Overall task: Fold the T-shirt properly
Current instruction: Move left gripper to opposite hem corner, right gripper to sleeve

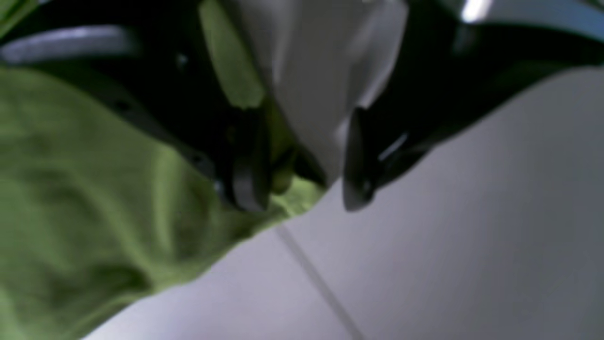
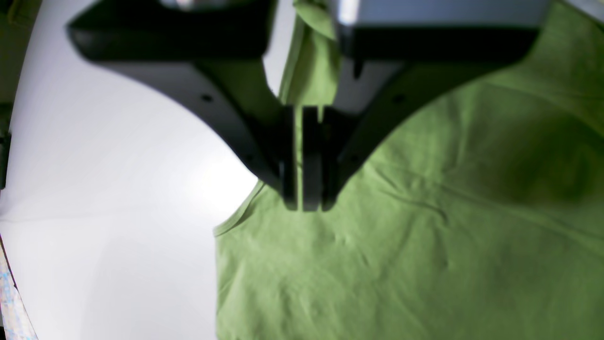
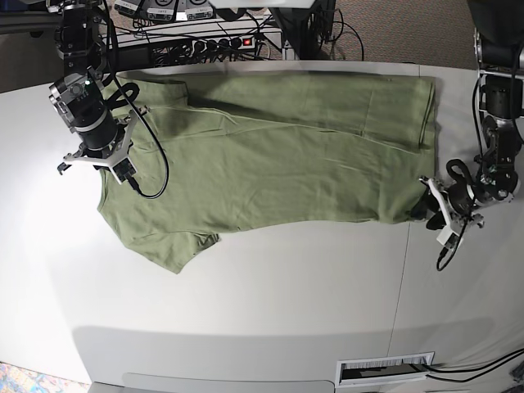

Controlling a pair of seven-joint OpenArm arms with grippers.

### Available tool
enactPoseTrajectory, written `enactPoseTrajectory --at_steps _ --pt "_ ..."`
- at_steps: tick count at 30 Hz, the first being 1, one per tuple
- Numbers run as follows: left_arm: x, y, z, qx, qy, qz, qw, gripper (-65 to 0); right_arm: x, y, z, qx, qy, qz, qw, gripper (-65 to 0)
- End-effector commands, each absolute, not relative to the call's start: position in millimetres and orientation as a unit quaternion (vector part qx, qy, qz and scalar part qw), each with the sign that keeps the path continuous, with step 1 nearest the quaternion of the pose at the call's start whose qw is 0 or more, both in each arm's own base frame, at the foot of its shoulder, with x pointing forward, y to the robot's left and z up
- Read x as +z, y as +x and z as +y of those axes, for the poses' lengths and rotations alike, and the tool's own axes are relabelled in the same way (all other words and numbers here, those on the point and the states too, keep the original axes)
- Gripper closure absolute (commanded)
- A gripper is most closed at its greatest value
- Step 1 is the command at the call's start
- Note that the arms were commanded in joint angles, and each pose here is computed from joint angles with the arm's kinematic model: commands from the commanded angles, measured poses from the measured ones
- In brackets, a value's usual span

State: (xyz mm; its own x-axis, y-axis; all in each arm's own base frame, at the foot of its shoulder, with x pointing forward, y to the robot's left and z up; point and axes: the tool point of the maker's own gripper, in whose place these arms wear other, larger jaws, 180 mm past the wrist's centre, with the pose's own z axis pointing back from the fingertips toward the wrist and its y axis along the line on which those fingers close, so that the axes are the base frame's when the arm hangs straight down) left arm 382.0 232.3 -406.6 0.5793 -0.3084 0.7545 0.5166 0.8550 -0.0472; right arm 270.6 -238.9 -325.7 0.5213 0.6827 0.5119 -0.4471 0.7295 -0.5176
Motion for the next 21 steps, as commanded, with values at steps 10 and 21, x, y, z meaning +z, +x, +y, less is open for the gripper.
enactPoseTrajectory --at_steps 10,21 --pt "-395.5 391.1 224.0 -0.231 -0.146 -0.407 0.872 0.0 -310.7 279.8 -242.4 0.33 -0.176 -0.382 0.845 -3.1" --pt "-393.3 390.3 236.3 -0.233 -0.133 -0.404 0.875 0.0 -304.0 317.2 -260.0 0.304 -0.188 -0.404 0.842 -9.8"
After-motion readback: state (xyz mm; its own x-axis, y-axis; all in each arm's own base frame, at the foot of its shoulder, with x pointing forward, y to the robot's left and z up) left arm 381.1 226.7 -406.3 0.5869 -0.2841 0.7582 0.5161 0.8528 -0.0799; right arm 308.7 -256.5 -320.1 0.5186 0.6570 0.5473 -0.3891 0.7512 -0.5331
